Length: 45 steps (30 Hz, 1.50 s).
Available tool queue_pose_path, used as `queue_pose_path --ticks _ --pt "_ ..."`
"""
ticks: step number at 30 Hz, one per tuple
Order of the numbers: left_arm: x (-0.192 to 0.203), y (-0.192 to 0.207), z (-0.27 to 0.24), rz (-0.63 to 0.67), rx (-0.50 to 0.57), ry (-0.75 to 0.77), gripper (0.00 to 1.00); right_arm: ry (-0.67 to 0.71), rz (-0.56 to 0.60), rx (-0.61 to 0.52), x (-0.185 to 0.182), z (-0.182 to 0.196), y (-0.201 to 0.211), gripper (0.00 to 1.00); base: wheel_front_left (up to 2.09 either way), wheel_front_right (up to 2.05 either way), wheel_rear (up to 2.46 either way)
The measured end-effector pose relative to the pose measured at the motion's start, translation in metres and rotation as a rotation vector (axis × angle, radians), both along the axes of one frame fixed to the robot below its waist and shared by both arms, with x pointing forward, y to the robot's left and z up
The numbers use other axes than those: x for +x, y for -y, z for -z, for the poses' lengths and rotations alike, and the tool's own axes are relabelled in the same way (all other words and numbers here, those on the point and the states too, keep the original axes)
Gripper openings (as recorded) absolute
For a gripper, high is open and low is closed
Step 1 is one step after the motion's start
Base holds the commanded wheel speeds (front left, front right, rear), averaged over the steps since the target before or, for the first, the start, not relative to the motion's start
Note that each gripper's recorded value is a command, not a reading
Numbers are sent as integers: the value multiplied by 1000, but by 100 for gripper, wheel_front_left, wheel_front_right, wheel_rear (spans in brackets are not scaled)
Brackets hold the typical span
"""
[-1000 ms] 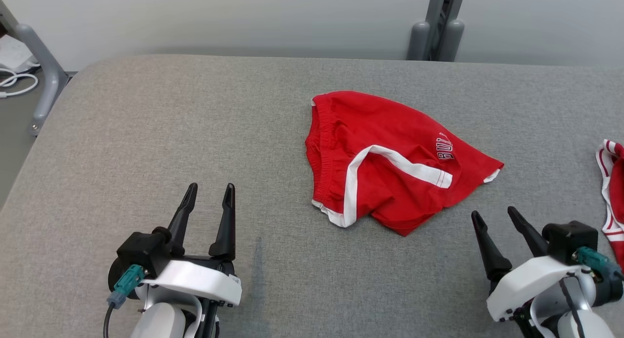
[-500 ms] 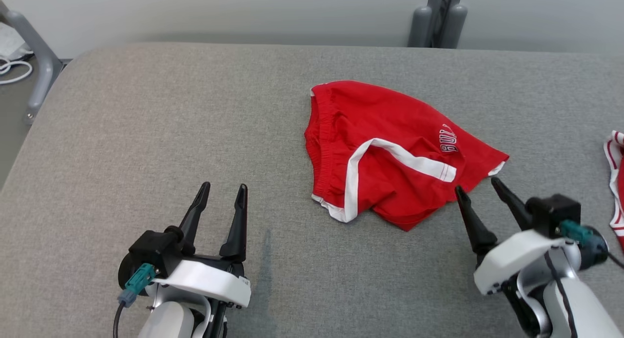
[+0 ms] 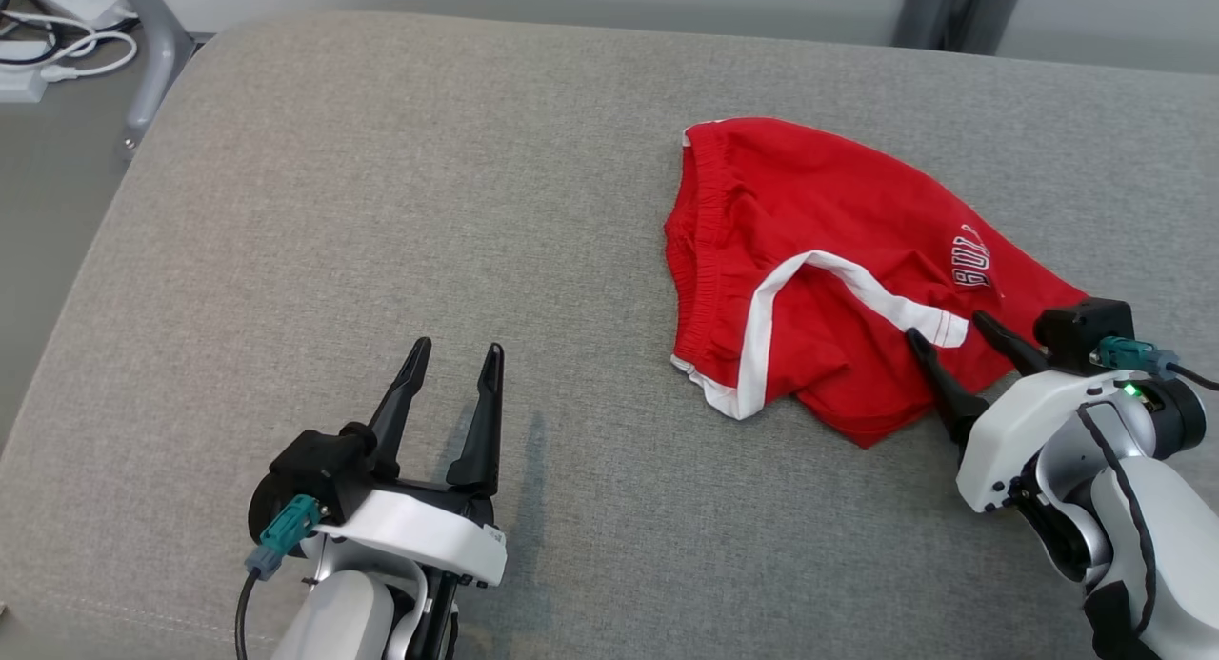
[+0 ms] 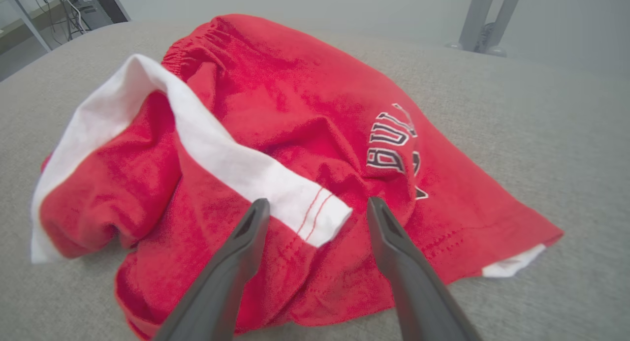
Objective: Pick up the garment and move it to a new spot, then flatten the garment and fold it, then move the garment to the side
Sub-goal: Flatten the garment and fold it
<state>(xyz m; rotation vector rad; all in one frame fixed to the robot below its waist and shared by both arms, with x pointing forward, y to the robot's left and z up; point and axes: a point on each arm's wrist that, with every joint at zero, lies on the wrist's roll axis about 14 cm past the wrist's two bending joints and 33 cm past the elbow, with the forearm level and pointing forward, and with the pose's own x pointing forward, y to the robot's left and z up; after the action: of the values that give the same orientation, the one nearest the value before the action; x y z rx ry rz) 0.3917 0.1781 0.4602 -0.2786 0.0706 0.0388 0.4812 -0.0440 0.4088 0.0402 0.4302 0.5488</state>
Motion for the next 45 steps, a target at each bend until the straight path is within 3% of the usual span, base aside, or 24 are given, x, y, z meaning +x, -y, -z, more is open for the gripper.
queue_pose_path --ticks 4,5,6,12,18,28,33,39,45 --pt "-1 -5 1 -18 0 -7 100 -35 -35 2 -2 11 -9 100 0 0 0" --pt "-1 -6 1 -20 1 -6 100 -40 -43 2 -2 12 -11 45 0 0 0" --pt "-1 -7 1 -23 2 -6 100 -38 -50 1 -2 13 -12 0 0 0 0" --pt "-1 -7 -2 -26 0 2 100 12 -62 8 -3 4 -12 0 0 0 0" --pt "1 -3 -9 -15 -2 23 100 118 -44 39 0 -27 -6 0 0 0 0" --pt "-3 11 -20 20 -13 58 100 444 -37 -32 2 -124 22 0 0 0 0" --pt "-6 18 -26 38 -19 77 100 593 -107 -143 -17 -166 22 0 0 0 0" --pt "-5 24 -31 53 -24 93 100 540 -161 -264 -47 -156 33 0 0 0 0" --pt "-5 30 -31 68 -29 93 100 310 -182 -307 -92 -109 49 0 0 0 0"
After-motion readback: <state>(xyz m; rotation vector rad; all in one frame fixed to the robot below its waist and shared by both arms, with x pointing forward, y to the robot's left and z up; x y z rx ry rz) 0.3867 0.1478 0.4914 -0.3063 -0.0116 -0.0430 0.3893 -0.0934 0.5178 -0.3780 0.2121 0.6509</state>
